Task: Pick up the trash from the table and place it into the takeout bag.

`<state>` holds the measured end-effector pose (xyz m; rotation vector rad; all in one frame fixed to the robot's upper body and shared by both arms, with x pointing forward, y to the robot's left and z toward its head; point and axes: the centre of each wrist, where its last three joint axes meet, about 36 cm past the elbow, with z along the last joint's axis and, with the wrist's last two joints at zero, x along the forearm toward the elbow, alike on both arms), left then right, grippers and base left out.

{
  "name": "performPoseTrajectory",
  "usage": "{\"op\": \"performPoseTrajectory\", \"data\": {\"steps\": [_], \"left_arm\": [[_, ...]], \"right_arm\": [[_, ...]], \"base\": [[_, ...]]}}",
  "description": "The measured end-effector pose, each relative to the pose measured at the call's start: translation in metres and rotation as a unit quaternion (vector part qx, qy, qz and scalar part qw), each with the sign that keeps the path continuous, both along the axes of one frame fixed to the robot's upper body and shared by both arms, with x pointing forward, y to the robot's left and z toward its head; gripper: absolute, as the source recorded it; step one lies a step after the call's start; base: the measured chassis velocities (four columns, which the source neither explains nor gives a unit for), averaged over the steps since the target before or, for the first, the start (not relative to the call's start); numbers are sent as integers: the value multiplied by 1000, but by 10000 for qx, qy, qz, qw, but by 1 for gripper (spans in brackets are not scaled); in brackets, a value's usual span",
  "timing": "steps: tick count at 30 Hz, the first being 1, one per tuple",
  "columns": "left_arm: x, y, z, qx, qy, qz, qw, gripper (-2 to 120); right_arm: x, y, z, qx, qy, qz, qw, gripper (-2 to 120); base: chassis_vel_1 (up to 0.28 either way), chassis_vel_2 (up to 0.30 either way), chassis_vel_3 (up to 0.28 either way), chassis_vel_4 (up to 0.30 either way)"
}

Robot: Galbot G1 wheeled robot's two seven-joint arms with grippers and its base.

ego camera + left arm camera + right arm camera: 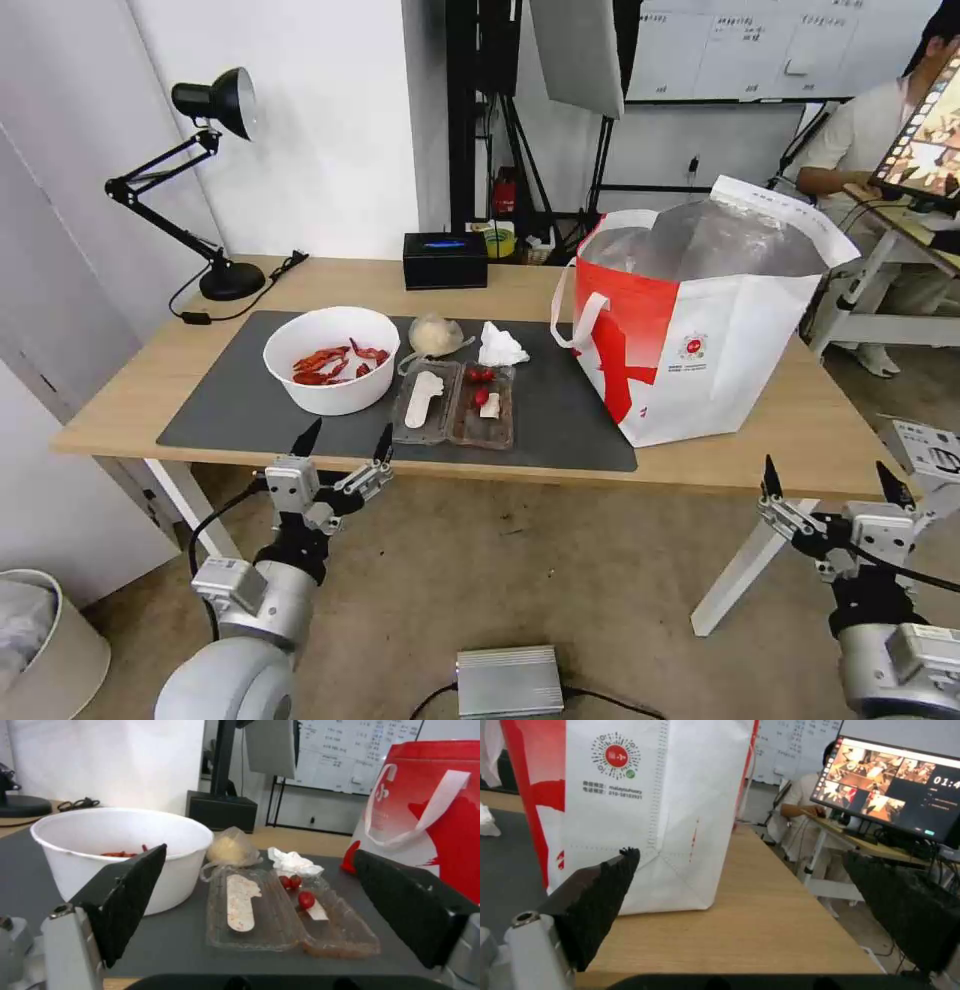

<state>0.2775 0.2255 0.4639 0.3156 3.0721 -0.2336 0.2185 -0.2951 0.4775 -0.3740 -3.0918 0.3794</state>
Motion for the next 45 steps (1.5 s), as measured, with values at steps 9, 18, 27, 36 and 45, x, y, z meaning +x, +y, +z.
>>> {"op": "performPoseTrajectory", "data": {"steps": [9, 18, 27, 36, 45], "left_arm": [[-2, 0, 3, -106, 23, -110, 9999, 100], [-2, -5, 11, -427, 260, -233, 9985, 100], [5, -9, 24, -1008, 688, -285, 9921, 100], [21, -25, 38, -2202, 1528, -294, 9630, 100], [52, -42, 62, -3265, 2324, -200, 9160, 100]], "right_arm": [[0, 1, 2, 8, -37, 67, 10000, 100], [-1, 3, 3, 19, -65, 93, 9999, 100], [-2, 3, 3, 23, -96, 119, 9999, 100], [-4, 3, 3, 22, -72, 114, 9999, 100], [-8, 4, 1, -16, -36, 86, 10000, 100]], "base": [[0, 0, 0, 0], [0, 0, 0, 0], [0, 0, 0, 0], [0, 0, 0, 0], [0, 0, 0, 0]]}}
